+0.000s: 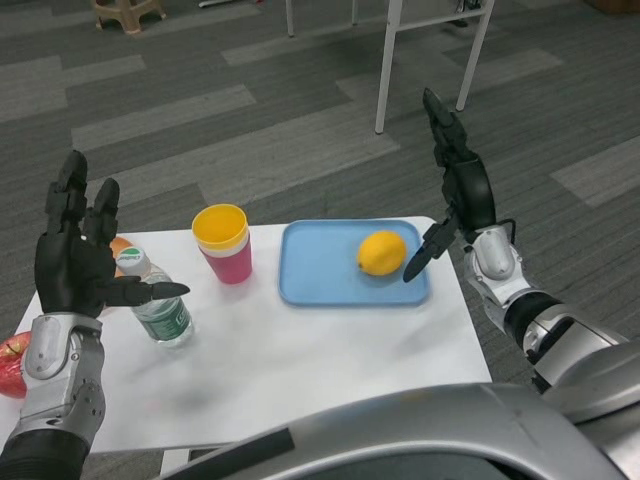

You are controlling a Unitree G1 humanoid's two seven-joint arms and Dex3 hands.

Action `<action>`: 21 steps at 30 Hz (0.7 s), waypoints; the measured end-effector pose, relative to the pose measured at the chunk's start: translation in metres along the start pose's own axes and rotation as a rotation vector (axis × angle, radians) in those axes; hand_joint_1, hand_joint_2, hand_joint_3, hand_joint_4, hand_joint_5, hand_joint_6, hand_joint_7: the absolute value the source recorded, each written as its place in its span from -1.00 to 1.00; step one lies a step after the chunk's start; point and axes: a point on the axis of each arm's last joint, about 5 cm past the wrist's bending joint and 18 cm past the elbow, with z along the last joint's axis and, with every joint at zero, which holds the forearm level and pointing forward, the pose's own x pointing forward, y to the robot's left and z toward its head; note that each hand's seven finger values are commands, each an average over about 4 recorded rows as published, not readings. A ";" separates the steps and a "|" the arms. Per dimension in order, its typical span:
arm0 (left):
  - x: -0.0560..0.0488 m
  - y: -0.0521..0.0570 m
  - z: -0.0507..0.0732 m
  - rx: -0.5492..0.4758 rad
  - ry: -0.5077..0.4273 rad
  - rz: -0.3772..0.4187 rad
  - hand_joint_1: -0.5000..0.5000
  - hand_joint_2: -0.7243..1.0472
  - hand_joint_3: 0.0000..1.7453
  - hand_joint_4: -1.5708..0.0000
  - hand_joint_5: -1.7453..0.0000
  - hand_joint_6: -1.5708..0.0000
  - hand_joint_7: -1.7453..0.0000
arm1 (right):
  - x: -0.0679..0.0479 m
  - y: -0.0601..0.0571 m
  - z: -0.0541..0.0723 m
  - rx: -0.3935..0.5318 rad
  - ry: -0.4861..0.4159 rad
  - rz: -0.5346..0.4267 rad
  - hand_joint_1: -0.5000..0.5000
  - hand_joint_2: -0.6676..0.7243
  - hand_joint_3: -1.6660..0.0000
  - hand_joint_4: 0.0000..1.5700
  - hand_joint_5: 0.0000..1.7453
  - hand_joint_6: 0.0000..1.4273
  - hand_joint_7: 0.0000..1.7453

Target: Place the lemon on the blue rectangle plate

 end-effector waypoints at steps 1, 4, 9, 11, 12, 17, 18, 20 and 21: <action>0.000 0.000 0.000 0.000 -0.001 0.000 -1.00 -0.30 -0.90 1.00 0.74 1.00 0.84 | 0.000 0.000 0.001 0.006 -0.005 0.000 -0.69 1.00 1.00 -1.00 -1.00 -1.00 -1.00; 0.000 0.000 0.000 0.000 -0.002 0.000 -1.00 -0.30 -0.90 1.00 0.65 1.00 0.84 | -0.002 0.001 0.002 0.015 -0.009 -0.003 -0.69 1.00 1.00 -1.00 -1.00 -1.00 -1.00; 0.000 0.000 0.000 0.000 -0.003 0.000 -1.00 -0.30 -0.90 1.00 0.71 1.00 0.84 | -0.003 0.001 0.003 0.027 -0.016 -0.010 -0.67 0.91 1.00 -1.00 -1.00 -1.00 -1.00; 0.000 0.000 0.001 0.000 -0.004 0.000 -1.00 -0.30 -0.90 1.00 0.65 1.00 0.84 | -0.003 0.002 0.004 0.031 -0.021 -0.013 -0.67 0.91 1.00 -1.00 -1.00 -1.00 -1.00; 0.000 0.000 0.001 0.000 -0.005 -0.001 -1.00 -0.30 -0.90 1.00 0.65 1.00 0.84 | -0.002 0.003 0.004 0.035 -0.026 -0.015 -0.67 0.91 1.00 -1.00 -1.00 -1.00 -1.00; 0.000 0.000 0.001 -0.001 -0.010 0.000 -1.00 -0.30 -0.90 1.00 0.74 1.00 0.84 | 0.001 0.007 0.009 0.066 -0.066 -0.017 -0.67 0.91 1.00 -1.00 -1.00 -1.00 -1.00; 0.000 0.000 0.001 -0.001 -0.011 0.001 -1.00 -0.30 -0.90 1.00 0.71 1.00 0.84 | 0.001 0.007 0.010 0.071 -0.073 -0.016 -0.67 0.91 1.00 -1.00 -1.00 -1.00 -1.00; 0.000 0.000 0.002 -0.001 -0.012 0.002 -1.00 -0.30 -0.90 1.00 0.65 1.00 0.84 | 0.002 0.008 0.011 0.077 -0.082 -0.014 -0.67 0.91 1.00 -1.00 -1.00 -1.00 -1.00; 0.000 0.000 0.002 -0.001 -0.012 0.003 -1.00 -0.30 -0.90 1.00 0.68 1.00 0.84 | 0.001 0.008 0.011 0.078 -0.082 -0.014 -0.67 0.91 1.00 -1.00 -1.00 -1.00 -1.00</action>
